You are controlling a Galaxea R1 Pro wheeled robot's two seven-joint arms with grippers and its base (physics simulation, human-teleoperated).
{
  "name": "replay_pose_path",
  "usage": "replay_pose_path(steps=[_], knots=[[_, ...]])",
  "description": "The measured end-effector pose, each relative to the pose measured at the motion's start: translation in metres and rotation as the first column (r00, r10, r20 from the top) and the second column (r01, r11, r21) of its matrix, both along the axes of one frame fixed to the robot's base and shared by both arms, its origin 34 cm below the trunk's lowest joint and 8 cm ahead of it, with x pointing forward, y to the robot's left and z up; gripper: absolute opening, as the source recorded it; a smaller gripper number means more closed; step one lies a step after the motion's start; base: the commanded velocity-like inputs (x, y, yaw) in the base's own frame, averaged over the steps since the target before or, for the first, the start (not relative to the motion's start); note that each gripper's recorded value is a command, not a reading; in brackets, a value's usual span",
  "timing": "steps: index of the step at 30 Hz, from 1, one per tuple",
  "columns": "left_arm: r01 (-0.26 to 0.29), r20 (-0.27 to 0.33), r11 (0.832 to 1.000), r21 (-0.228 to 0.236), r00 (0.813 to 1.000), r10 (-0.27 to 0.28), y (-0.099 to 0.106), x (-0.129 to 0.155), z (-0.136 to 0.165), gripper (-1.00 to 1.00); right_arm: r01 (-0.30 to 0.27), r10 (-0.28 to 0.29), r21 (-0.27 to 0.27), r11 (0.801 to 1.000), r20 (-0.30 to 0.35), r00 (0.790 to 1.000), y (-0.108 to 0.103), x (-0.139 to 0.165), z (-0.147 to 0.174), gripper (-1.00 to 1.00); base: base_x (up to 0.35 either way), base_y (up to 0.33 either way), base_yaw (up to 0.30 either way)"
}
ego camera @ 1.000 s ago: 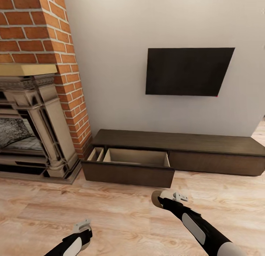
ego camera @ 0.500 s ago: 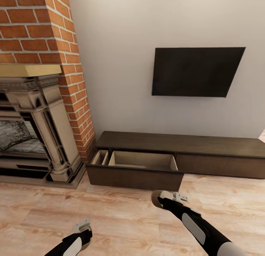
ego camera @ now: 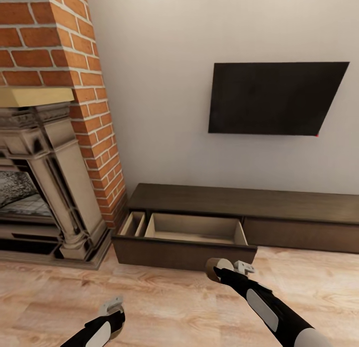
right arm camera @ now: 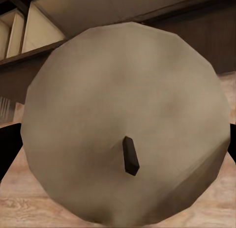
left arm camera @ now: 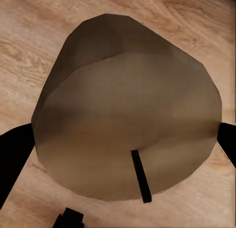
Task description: Place each of the two pumpkins and all three candles from the living room inside a cabinet in the living room (use any cabinet), then make sure every cabinet is closed, and position the cauldron so it is next to a table in the living room.
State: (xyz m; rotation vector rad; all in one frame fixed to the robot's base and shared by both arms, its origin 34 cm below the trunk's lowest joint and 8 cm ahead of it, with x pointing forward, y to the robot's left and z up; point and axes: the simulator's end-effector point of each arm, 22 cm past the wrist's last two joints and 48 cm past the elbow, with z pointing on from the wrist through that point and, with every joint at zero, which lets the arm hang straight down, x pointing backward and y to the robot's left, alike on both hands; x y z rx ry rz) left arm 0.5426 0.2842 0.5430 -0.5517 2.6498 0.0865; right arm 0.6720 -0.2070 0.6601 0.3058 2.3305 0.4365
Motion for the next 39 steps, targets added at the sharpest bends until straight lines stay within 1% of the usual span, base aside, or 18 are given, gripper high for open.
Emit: replay_pose_path(steps=[5,11,17,29,30,31,33,35,37,39], knots=[[0.000,0.000,1.000,0.000,1.000,0.000,0.000,0.000,0.000,-1.00,0.000,0.000,0.001,1.000,0.003,1.000,0.000,0.001,0.001,-1.00,0.187,0.000,-0.025],[0.000,0.005,1.000,0.000,1.000,0.000,0.000,0.002,0.002,-1.00,0.001,-0.001,0.002,1.000,0.009,1.000,0.000,0.002,0.003,-1.00,0.025,0.000,-0.155],[0.000,0.007,1.000,0.001,1.000,0.000,0.001,0.002,0.003,-1.00,0.000,0.000,0.001,1.000,0.009,1.000,0.000,0.002,0.004,-1.00,0.002,0.000,-0.027],[-0.002,0.011,1.000,-0.005,1.000,0.002,0.002,0.005,0.023,-1.00,-0.003,0.003,0.003,1.000,0.003,1.000,0.001,0.001,0.022,-1.00,0.000,0.000,-0.001],[0.004,0.015,1.000,-0.016,1.000,-0.004,-0.001,0.008,0.026,-1.00,-0.003,0.003,0.003,1.000,0.002,1.000,0.000,0.001,0.024,-1.00,0.000,0.000,0.000],[0.019,0.019,0.999,-0.036,1.000,-0.018,-0.007,0.014,0.032,-1.00,-0.003,0.003,0.002,1.000,0.001,1.000,0.000,0.001,0.025,-1.00,0.000,0.000,0.000],[0.084,0.021,0.991,-0.108,0.996,-0.082,-0.032,0.038,0.057,-1.00,-0.004,0.004,0.002,1.000,0.002,1.000,0.000,0.001,0.029,-1.00,0.000,0.000,0.000],[0.152,0.024,0.976,-0.154,0.988,-0.150,-0.041,0.058,0.090,-1.00,-0.005,0.005,0.003,1.000,0.002,1.000,0.001,0.001,0.032,-1.00,0.000,0.000,0.000],[0.196,0.066,0.963,-0.186,0.980,-0.187,-0.042,0.082,0.130,-1.00,-0.005,0.005,0.003,1.000,0.002,1.000,0.001,0.001,0.035,-1.00,0.000,0.000,0.000],[0.212,0.130,0.949,-0.232,0.974,-0.186,-0.043,0.105,0.174,-1.00,-0.005,0.005,0.003,1.000,0.002,1.000,0.001,0.001,0.038,-1.00,0.000,0.000,0.000]])
